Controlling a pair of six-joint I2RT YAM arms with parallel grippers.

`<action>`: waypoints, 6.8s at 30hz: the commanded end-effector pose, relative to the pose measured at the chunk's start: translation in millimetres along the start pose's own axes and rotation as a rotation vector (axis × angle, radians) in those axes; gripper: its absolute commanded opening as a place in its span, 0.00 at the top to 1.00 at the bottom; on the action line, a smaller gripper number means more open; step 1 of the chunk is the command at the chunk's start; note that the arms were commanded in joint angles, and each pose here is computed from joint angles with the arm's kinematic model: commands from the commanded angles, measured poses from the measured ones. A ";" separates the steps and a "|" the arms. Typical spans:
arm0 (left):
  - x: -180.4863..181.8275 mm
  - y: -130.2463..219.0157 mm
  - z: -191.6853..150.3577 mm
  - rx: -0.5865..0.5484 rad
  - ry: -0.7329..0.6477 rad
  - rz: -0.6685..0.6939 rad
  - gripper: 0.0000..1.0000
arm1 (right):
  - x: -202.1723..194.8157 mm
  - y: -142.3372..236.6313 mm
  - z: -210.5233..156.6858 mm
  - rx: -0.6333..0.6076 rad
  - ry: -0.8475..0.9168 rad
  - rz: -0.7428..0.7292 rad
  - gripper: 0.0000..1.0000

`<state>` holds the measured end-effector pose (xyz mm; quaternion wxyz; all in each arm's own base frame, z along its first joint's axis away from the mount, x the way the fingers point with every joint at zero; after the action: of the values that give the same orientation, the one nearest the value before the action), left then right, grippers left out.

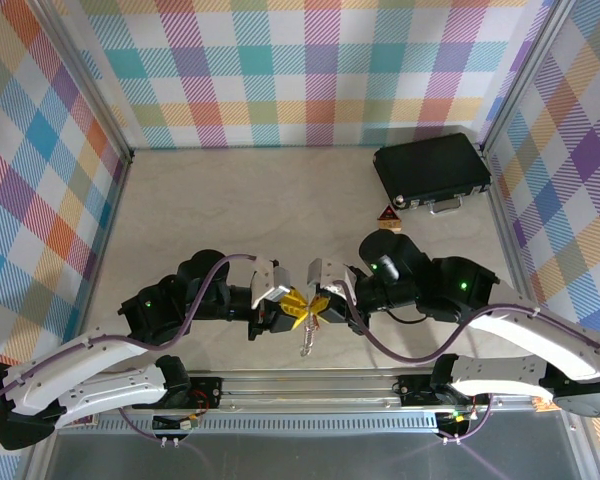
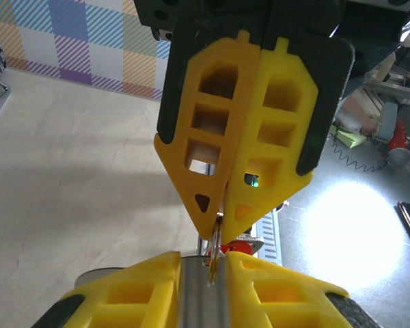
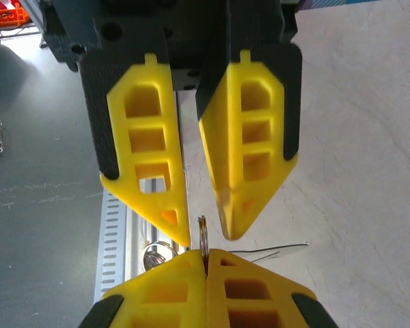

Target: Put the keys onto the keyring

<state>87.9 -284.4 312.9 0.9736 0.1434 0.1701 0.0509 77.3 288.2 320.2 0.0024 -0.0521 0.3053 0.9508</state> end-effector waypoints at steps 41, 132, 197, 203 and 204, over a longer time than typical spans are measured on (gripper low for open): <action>-48.6 28.4 49.2 -0.366 -0.083 -0.253 1.00 | 26.5 18.7 31.2 -0.384 0.036 0.029 0.86; -47.3 27.1 45.2 -0.293 -0.093 -0.222 1.00 | 19.3 9.9 12.8 -0.157 0.012 0.022 0.92; -30.8 40.3 48.0 -0.378 -0.087 -0.090 1.00 | 12.9 -12.3 16.6 -0.337 -0.087 0.001 0.97; -30.2 39.3 45.9 -0.370 -0.086 -0.090 1.00 | 11.2 -8.3 13.3 -0.333 -0.083 -0.023 1.00; -29.7 38.3 44.5 -0.362 -0.085 -0.090 1.00 | 10.8 -6.8 13.7 -0.337 -0.080 -0.029 1.00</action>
<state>74.5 -266.3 367.6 0.9891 -0.0291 0.1409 0.0301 65.6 304.4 320.3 0.0128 -0.0075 0.1532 0.9881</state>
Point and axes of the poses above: each hand's point on the last joint's axis, 136 mm out from that joint toward the fingers, its own y axis back along the fingers, its own x axis along the line the jaws close on, z = x × y, the point moved 1 cm from there along y, back along the fingers, and after that the axes turned 9 degrees about y, right-handed, at the moved point
